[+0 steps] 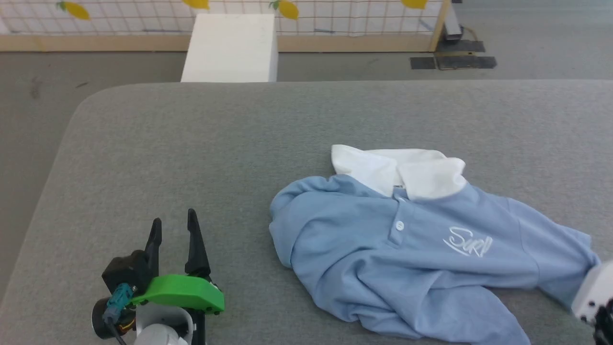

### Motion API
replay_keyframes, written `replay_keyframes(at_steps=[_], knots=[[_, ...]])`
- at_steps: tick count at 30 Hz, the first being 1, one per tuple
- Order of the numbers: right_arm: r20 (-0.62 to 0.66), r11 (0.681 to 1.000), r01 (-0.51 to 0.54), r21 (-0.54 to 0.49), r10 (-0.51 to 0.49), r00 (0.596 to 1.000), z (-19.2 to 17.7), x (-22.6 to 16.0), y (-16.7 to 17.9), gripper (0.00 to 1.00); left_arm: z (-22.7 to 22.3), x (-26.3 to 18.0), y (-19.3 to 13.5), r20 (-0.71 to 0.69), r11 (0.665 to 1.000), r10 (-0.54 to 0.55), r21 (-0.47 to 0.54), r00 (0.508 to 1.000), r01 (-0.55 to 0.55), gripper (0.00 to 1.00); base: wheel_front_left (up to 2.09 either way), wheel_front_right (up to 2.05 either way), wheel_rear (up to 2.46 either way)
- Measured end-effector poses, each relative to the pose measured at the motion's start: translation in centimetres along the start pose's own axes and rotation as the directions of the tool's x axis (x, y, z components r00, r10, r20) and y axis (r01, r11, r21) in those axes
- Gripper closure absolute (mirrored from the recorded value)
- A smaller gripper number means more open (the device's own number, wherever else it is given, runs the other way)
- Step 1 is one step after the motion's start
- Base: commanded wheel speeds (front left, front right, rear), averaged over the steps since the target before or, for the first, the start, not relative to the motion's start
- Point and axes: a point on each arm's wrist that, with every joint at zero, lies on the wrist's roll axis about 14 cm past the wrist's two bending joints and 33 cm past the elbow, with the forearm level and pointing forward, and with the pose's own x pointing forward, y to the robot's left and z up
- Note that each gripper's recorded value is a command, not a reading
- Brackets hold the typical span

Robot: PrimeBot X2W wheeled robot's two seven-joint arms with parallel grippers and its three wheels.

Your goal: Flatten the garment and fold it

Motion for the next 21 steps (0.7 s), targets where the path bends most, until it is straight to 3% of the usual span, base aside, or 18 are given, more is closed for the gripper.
replay_keyframes(at_steps=[5,6,7,8,12,15,21], knots=[[-0.148,0.995,0.087,0.056,-0.078,0.986,-4.5,-1.8,-3.7,1.0,-0.9,0.2,-1.6,-0.027,0.999,-0.048,-0.003,0.998,0.048,0.0,0.0,0.0,0.0],[-0.143,0.994,0.097,0.057,-0.088,0.986,-4.6,-2.1,-4.2,0.92,-1.2,0.3,-2.0,-0.034,0.998,-0.06,-0.005,0.998,0.06,0.0,0.0,0.0,0.0],[-0.117,0.993,0.103,0.057,-0.096,0.989,-4.2,-2.3,-4.5,0.51,-1.4,0.3,-2.4,-0.043,0.997,-0.072,-0.008,0.997,0.071,0.0,0.0,0.0,0.0],[-0.087,0.992,0.106,0.062,-0.101,0.991,-3.7,-2.5,-4.7,0.0,-1.7,0.3,-2.7,-0.052,0.997,-0.083,-0.01,0.995,0.082,0.0,0.0,0.0,0.0],[0.119,0.993,0.079,0.091,-0.09,0.989,-0.4,-3.1,-4.7,0.0,-2.5,1.0,-4.8,-0.094,0.99,-0.141,-0.02,0.986,0.14,0.0,0.0,0.0,0.0],[0.253,0.997,0.047,0.053,-0.059,0.966,1.3,-3.7,-3.6,0.0,-3.0,2.1,-6.8,-0.143,0.98,-0.199,-0.021,0.97,0.198,0.0,0.0,0.0,0.0],[0.387,0.997,-0.073,-0.02,0.075,0.919,2.3,-5.0,0.7,0.0,-7.1,3.1,-10.2,-0.388,0.945,-0.292,0.025,0.874,0.327,0.0,0.0,0.0,0.0]])
